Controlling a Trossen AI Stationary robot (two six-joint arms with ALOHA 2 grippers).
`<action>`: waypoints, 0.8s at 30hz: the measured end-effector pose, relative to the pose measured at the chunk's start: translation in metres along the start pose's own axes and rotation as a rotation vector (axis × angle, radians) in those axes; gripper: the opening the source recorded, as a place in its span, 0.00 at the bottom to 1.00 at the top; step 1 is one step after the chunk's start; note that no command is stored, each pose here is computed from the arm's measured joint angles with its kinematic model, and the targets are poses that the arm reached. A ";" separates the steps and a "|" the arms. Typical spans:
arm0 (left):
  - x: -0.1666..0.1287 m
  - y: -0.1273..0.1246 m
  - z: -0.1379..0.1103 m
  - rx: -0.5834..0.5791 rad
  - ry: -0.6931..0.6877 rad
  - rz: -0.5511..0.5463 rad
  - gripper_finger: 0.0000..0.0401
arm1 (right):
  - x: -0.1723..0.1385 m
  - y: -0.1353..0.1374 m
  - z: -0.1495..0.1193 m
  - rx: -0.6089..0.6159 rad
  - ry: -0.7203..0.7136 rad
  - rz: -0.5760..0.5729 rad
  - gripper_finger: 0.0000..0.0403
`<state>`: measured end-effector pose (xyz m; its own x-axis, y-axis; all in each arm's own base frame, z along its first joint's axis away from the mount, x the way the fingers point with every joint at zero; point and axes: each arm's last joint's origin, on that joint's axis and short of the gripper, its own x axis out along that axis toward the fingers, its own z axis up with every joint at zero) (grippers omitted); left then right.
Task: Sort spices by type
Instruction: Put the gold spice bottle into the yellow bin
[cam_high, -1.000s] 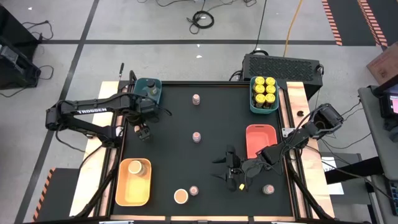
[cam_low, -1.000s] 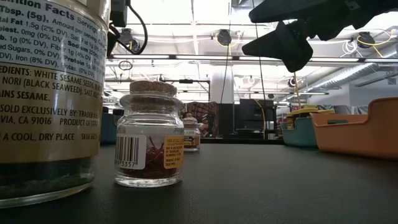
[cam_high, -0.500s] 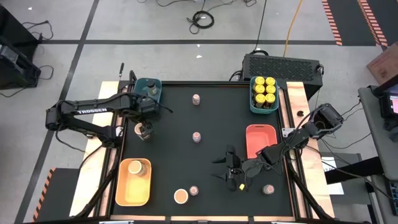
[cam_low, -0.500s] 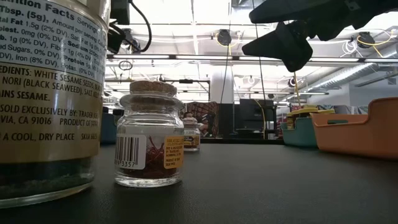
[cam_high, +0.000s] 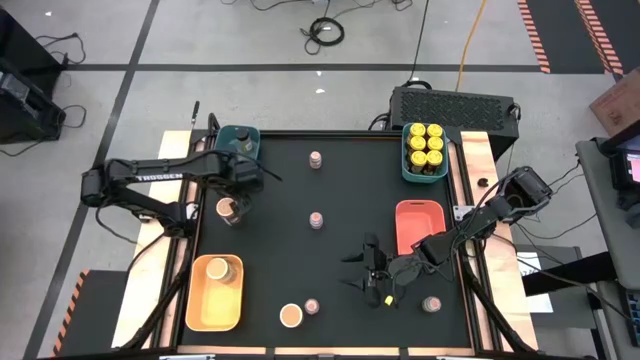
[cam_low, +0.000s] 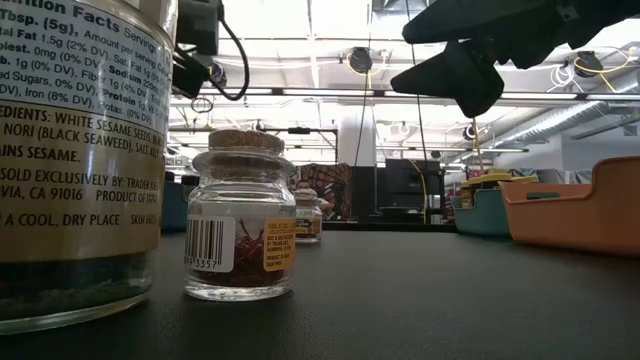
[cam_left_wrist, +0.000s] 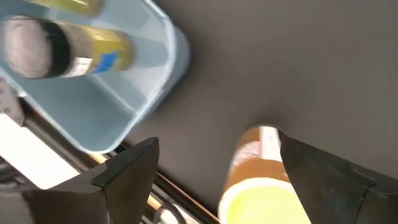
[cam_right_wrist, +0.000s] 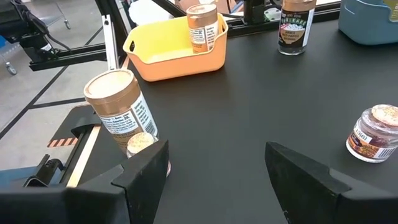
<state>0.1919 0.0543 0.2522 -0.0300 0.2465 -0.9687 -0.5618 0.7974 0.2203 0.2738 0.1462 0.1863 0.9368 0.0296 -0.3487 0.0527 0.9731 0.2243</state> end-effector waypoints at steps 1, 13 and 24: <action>0.001 -0.001 0.000 0.002 0.011 -0.019 0.85 | 0.000 0.000 0.000 0.000 0.000 0.000 0.65; 0.001 -0.003 -0.004 0.005 0.081 -0.109 0.85 | 0.000 0.000 -0.001 -0.001 0.009 -0.004 0.65; 0.000 -0.002 -0.008 0.015 0.128 -0.111 0.85 | 0.000 -0.001 -0.001 0.000 0.012 -0.006 0.65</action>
<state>0.1865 0.0486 0.2505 -0.0742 0.0852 -0.9936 -0.5550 0.8243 0.1121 0.2733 0.1459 0.1850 0.9321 0.0269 -0.3611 0.0580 0.9733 0.2222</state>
